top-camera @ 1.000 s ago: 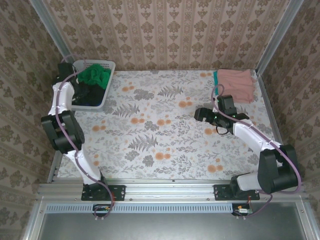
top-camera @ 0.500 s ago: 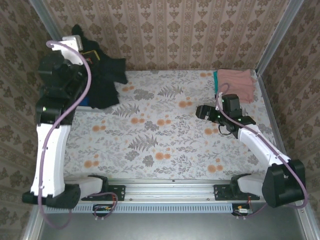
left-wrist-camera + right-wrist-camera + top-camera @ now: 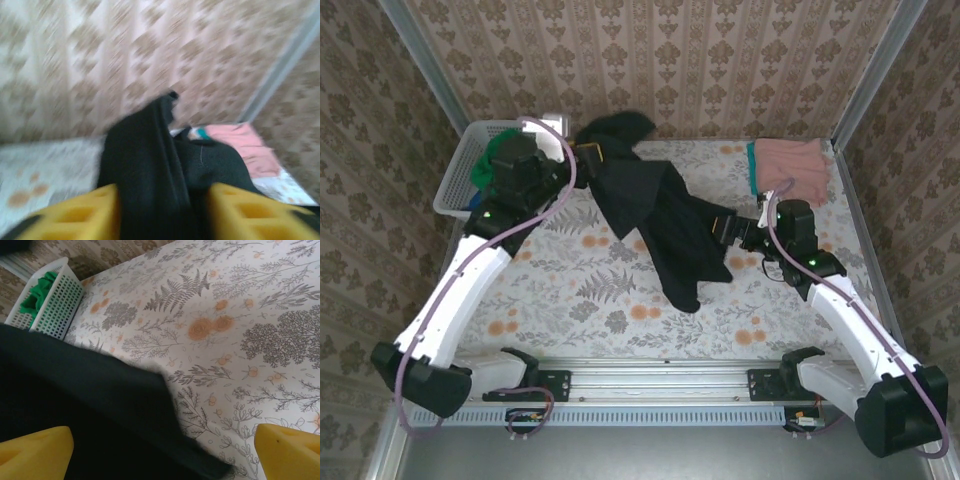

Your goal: Fold and stack the t-shirts

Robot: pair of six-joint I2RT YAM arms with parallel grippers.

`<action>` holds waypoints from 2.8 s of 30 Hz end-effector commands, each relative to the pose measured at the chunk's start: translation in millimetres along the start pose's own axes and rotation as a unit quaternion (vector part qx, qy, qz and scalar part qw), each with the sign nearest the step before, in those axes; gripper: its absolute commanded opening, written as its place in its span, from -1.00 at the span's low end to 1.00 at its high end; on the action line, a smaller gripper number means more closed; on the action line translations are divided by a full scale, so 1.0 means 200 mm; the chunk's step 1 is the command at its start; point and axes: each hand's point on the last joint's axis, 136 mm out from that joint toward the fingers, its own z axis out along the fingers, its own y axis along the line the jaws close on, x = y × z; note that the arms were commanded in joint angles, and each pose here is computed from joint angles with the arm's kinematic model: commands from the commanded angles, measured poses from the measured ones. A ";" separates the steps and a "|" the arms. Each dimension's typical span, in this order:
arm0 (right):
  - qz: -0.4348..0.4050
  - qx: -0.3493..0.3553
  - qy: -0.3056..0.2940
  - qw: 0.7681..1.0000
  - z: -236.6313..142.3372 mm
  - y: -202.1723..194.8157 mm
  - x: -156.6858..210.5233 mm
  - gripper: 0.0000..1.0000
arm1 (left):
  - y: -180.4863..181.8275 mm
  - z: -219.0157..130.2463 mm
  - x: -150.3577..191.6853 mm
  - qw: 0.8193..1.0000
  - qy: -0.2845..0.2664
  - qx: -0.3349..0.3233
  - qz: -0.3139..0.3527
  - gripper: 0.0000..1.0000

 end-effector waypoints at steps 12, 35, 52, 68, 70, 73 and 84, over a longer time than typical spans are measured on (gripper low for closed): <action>0.011 0.196 0.137 0.971 0.19 -0.42 0.46 0.82 | 0.35 0.10 1.14 0.966 0.220 -0.125 -0.061 0.93; -0.031 0.249 0.177 0.952 0.14 -0.34 0.70 0.26 | 0.51 0.26 1.62 0.916 0.360 -0.151 -0.091 -0.63; -0.098 0.216 -0.034 0.971 0.05 -0.06 -0.84 -1.00 | 0.47 0.13 -0.31 0.994 0.035 -0.083 -0.060 -1.00; -0.006 0.174 -0.053 0.983 -0.11 -0.32 -0.01 -0.86 | 0.42 -0.42 0.69 0.983 0.024 -0.094 -0.155 -1.00; 0.034 0.175 0.021 0.984 -0.03 -0.39 0.21 -0.77 | 0.49 -0.44 1.08 0.970 0.099 -0.140 -0.173 -1.00; 0.061 0.201 0.114 0.971 -0.01 -0.46 0.45 -0.51 | 0.56 -0.52 1.46 0.941 0.186 -0.189 -0.210 -1.00; 0.058 0.265 0.098 0.957 0.03 -0.57 0.37 0.40 | 0.62 -0.57 1.44 0.938 0.202 -0.226 -0.171 0.21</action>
